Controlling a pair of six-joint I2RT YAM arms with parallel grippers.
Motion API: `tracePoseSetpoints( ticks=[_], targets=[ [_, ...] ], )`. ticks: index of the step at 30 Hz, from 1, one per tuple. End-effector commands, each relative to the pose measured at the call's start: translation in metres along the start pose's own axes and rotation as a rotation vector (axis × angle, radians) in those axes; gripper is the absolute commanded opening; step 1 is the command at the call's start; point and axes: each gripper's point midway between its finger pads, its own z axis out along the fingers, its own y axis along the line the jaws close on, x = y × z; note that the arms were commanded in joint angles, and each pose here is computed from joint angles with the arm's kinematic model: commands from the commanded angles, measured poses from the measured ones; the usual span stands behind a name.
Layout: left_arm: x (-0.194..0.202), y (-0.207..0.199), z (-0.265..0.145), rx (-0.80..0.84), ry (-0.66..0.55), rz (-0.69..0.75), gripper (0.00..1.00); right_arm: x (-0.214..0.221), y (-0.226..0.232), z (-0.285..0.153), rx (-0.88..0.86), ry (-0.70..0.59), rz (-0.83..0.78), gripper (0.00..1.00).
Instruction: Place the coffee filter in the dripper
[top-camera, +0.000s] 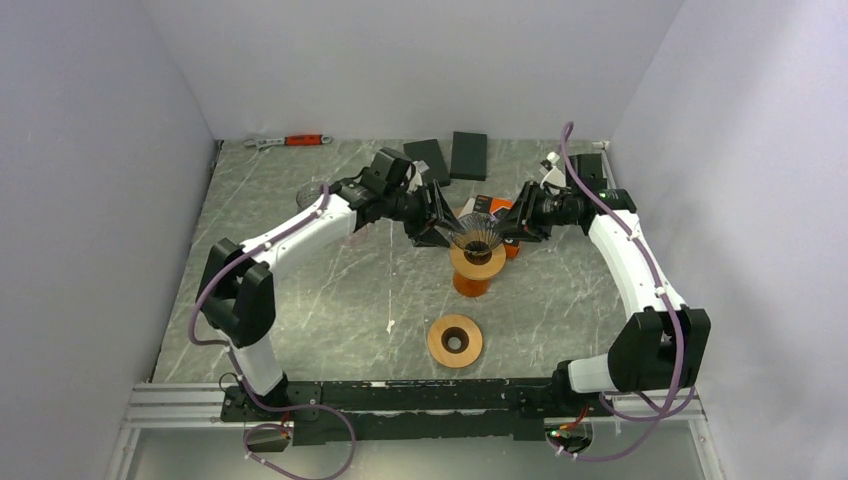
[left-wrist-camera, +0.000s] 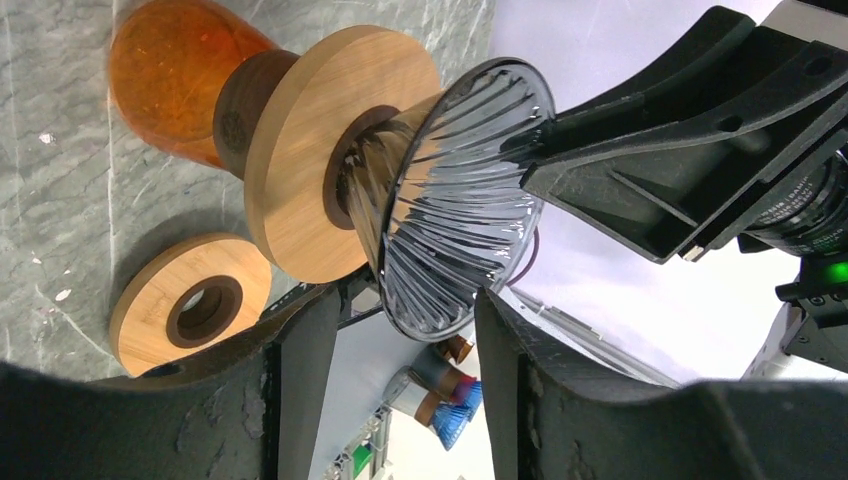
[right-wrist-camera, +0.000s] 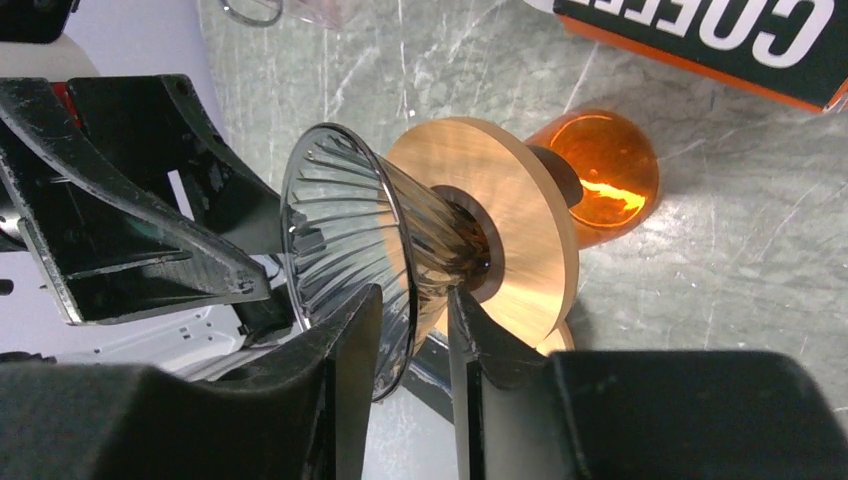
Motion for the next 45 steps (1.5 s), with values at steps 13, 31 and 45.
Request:
tracePoseSetpoints(
  ticks=[13, 31, 45],
  targets=[
    [0.016, 0.008, 0.016, 0.001, 0.055, -0.011, 0.34, 0.025, -0.006, 0.000, -0.035, 0.012, 0.000, 0.24],
    [0.012, 0.008, 0.006, -0.075, 0.013, 0.031, 0.51, 0.016, 0.006, -0.019, -0.009, -0.032, -0.040, 0.56],
    [0.010, -0.017, -0.008, -0.013, -0.020, 0.089, 0.61, 0.010, 0.018, -0.026, -0.027, -0.038, -0.050, 0.51]
  ],
)
